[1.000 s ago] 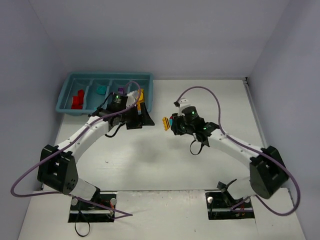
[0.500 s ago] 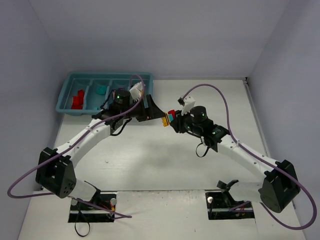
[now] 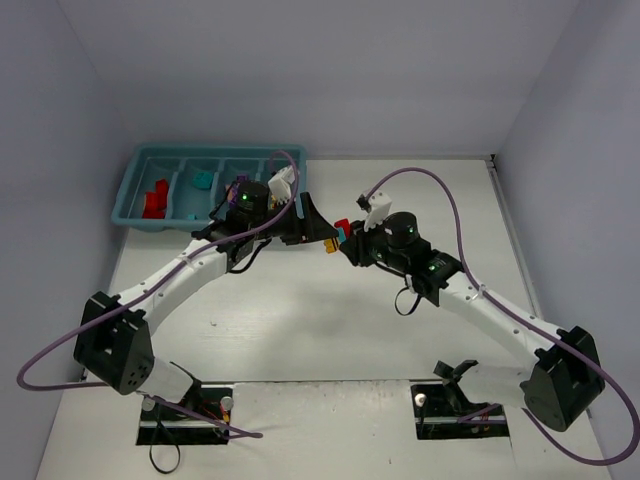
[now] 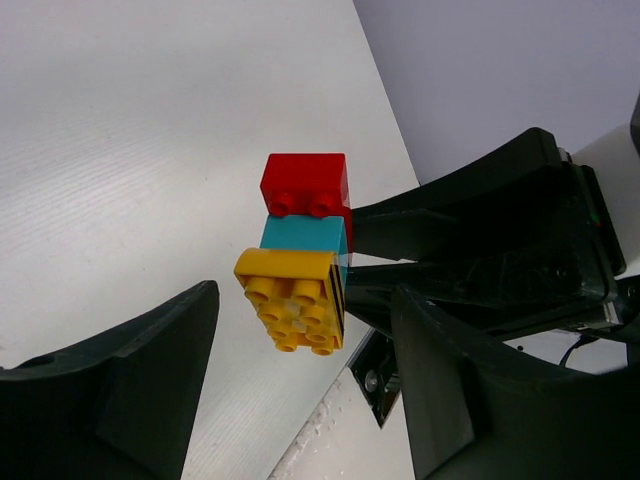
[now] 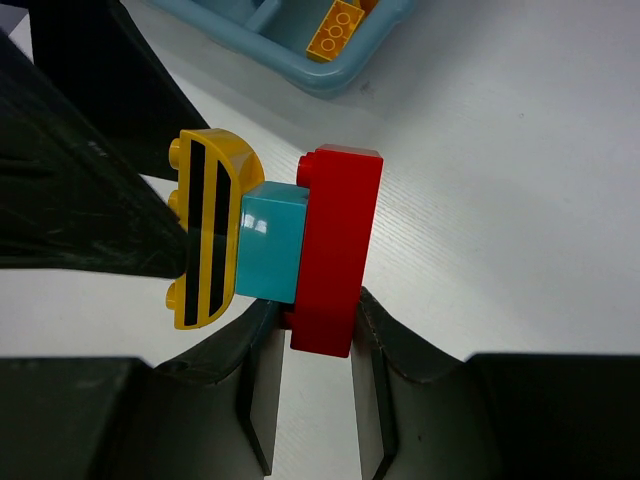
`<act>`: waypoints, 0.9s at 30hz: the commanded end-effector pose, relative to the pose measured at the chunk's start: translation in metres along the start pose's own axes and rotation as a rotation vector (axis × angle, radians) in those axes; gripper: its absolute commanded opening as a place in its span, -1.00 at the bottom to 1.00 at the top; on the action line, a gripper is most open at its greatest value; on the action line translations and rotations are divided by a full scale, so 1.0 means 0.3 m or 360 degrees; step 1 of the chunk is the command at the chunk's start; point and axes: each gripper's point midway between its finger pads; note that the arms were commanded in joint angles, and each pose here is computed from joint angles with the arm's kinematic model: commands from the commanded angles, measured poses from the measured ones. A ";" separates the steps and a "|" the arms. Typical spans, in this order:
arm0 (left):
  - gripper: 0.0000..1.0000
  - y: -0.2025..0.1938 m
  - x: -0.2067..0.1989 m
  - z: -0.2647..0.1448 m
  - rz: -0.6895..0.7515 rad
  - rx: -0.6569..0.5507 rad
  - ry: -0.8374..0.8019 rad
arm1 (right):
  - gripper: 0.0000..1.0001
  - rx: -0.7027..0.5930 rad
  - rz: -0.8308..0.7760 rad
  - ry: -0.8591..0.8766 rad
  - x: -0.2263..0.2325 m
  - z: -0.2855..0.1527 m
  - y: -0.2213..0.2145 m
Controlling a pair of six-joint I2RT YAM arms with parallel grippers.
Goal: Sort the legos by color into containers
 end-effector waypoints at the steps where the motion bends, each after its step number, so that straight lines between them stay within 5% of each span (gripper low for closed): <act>1: 0.15 0.105 -0.073 -0.011 0.0120 -0.0148 -0.0079 | -1.00 -0.0198 -0.0060 0.0121 0.072 -0.029 0.125; 9: -0.23 0.104 -0.084 0.006 0.0130 -0.0145 -0.0104 | -1.00 -0.0212 -0.0082 0.0133 0.079 -0.039 0.134; 15: -0.93 0.095 -0.084 0.010 0.0136 -0.0133 -0.0116 | -1.00 -0.0204 -0.0090 0.0121 0.069 -0.042 0.121; 27: -1.00 0.062 -0.090 0.014 0.0144 -0.0053 -0.0154 | -1.00 -0.0212 -0.0088 0.0109 0.060 -0.057 0.115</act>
Point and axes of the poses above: each gripper's point midway between its finger pads, its own z axis out along the fingers, its own x axis along the line the jaws close on, y = z × x, and after that the axes turned 12 degrees about z, right-handed
